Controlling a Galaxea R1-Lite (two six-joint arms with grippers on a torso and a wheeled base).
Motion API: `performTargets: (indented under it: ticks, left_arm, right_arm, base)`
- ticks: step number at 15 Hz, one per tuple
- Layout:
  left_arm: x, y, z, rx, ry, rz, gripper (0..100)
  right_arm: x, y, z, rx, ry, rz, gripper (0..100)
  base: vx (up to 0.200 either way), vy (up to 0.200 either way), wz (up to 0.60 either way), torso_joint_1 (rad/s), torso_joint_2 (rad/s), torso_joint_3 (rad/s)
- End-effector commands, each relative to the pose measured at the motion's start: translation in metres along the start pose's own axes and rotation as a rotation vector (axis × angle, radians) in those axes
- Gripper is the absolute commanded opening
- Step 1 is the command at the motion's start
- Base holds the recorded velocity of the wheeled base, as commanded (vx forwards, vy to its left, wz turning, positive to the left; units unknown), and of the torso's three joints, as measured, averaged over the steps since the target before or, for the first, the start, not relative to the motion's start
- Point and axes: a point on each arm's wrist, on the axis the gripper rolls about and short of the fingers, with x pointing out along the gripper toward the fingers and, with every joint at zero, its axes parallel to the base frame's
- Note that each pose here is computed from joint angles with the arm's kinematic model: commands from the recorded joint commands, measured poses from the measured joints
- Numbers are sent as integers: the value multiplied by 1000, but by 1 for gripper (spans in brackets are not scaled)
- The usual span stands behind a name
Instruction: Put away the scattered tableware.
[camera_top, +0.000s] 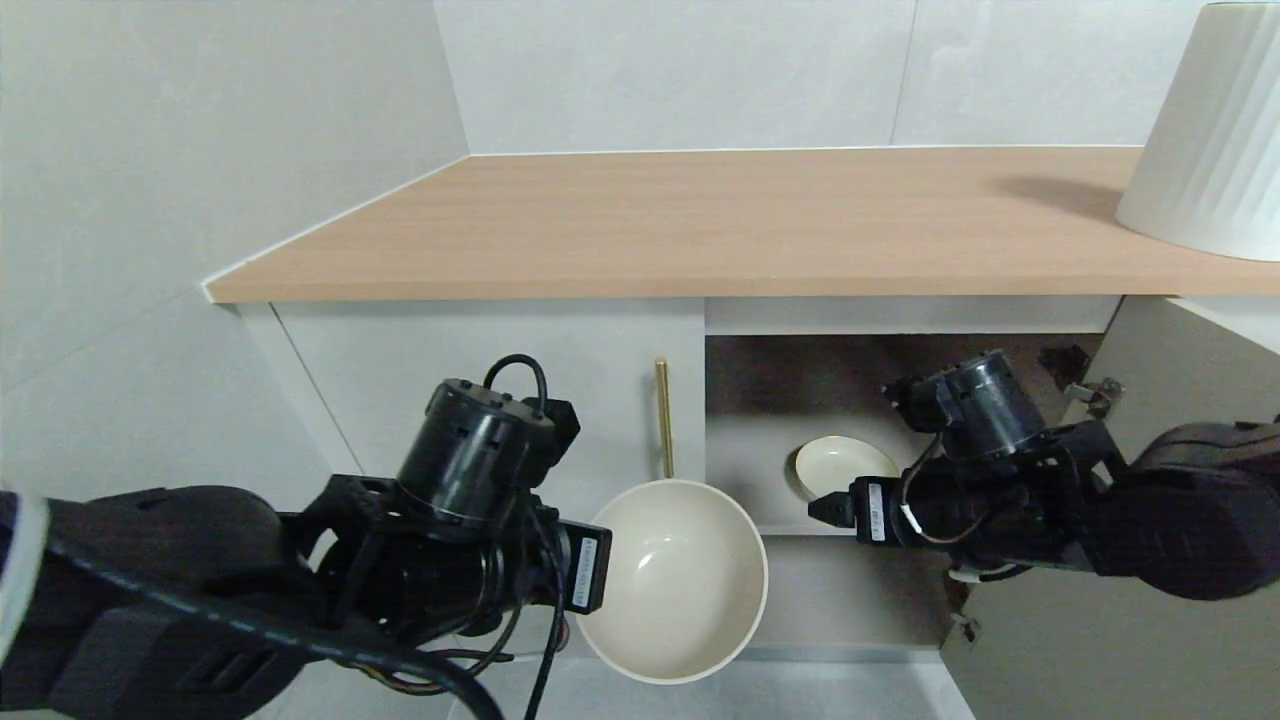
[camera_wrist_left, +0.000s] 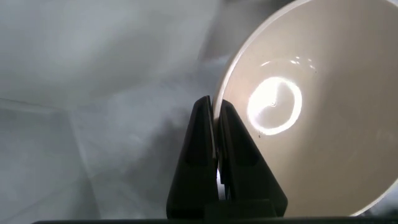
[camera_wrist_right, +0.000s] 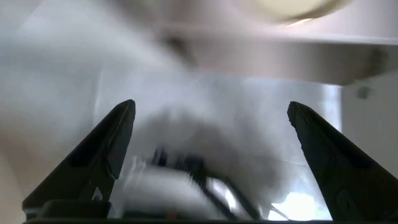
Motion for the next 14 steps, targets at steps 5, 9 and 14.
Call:
performTargets:
  ticks: [5, 9, 14]
  left_arm:
    - [31, -27, -20, 73, 36, 30, 0]
    - [32, -31, -22, 81, 40, 22, 0]
    - [29, -35, -24, 85, 39, 10, 0]
  right_arm:
    - [-31, 21, -25, -120, 21, 105, 100]
    - [-23, 24, -39, -189, 71, 102, 100]
    - [-3, 32, -48, -203, 87, 103, 100]
  base:
    - [0, 0, 0, 0, 0, 0]
    - [0, 0, 0, 0, 0, 0]
    - [0, 0, 0, 0, 0, 0]
